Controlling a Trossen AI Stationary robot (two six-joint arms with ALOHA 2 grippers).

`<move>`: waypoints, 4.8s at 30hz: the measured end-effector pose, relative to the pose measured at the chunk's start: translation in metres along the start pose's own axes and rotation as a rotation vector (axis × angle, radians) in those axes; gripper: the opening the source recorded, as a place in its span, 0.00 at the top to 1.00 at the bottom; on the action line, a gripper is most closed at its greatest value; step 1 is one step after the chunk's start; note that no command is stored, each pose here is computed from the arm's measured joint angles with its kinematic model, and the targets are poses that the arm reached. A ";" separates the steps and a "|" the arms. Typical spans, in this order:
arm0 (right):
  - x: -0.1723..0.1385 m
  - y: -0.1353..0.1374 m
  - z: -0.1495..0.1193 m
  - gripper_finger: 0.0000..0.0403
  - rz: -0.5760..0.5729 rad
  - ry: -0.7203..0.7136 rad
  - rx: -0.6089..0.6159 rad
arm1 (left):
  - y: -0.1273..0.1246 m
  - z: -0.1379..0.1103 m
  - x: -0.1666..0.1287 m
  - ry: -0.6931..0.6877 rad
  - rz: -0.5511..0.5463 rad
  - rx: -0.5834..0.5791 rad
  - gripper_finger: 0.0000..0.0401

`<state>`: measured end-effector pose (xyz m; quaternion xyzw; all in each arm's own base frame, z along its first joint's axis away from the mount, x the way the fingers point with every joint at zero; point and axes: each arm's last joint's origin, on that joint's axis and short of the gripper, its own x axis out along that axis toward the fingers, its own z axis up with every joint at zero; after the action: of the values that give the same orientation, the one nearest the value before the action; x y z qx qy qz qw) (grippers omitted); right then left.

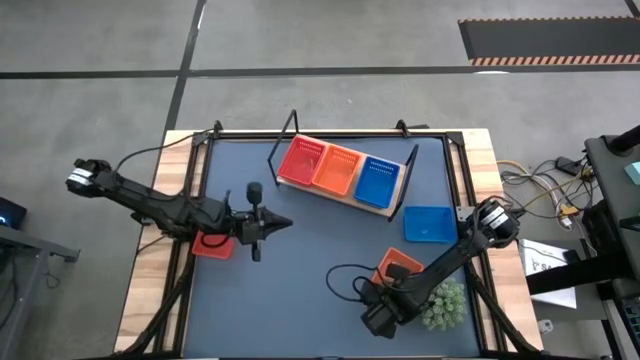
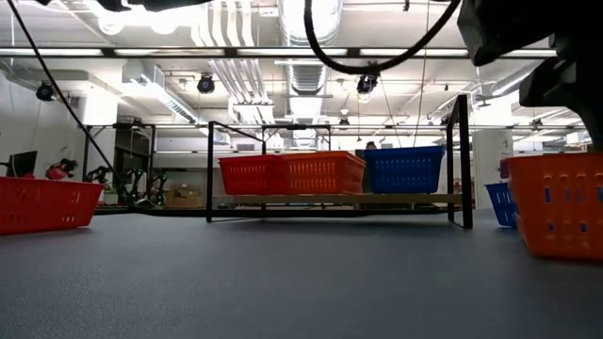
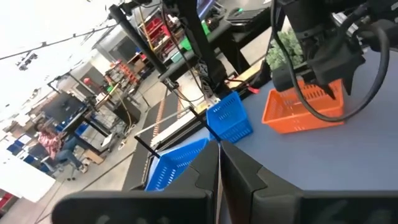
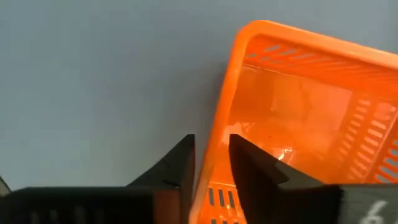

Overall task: Stack baskets on shelf by color
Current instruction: Stack the orange bin on top of the orange bins on the shelf, then stack the red bin on top of the red bins on the shelf

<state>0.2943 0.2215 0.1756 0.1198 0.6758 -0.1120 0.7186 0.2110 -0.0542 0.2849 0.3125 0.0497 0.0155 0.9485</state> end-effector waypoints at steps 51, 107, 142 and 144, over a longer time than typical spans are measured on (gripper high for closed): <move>-0.121 -0.198 0.197 0.98 -0.320 -0.460 0.016 | -0.003 -0.012 -0.011 -0.006 0.003 -0.028 1.00; -0.124 -0.201 0.215 0.98 -0.155 -0.585 -0.189 | -0.002 -0.011 -0.013 -0.009 0.007 -0.029 1.00; -0.065 -0.106 0.034 0.98 0.033 -1.274 -0.798 | -0.029 -0.032 -0.009 0.448 -0.144 -0.612 1.00; -0.068 -0.118 0.030 0.98 0.064 -1.324 -0.792 | -0.032 -0.030 -0.013 0.577 -0.169 -0.644 1.00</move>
<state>0.2807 0.0995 0.2423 -0.2188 0.0908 0.1108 0.9652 0.1948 -0.0636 0.2432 -0.0214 0.3307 0.0393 0.9427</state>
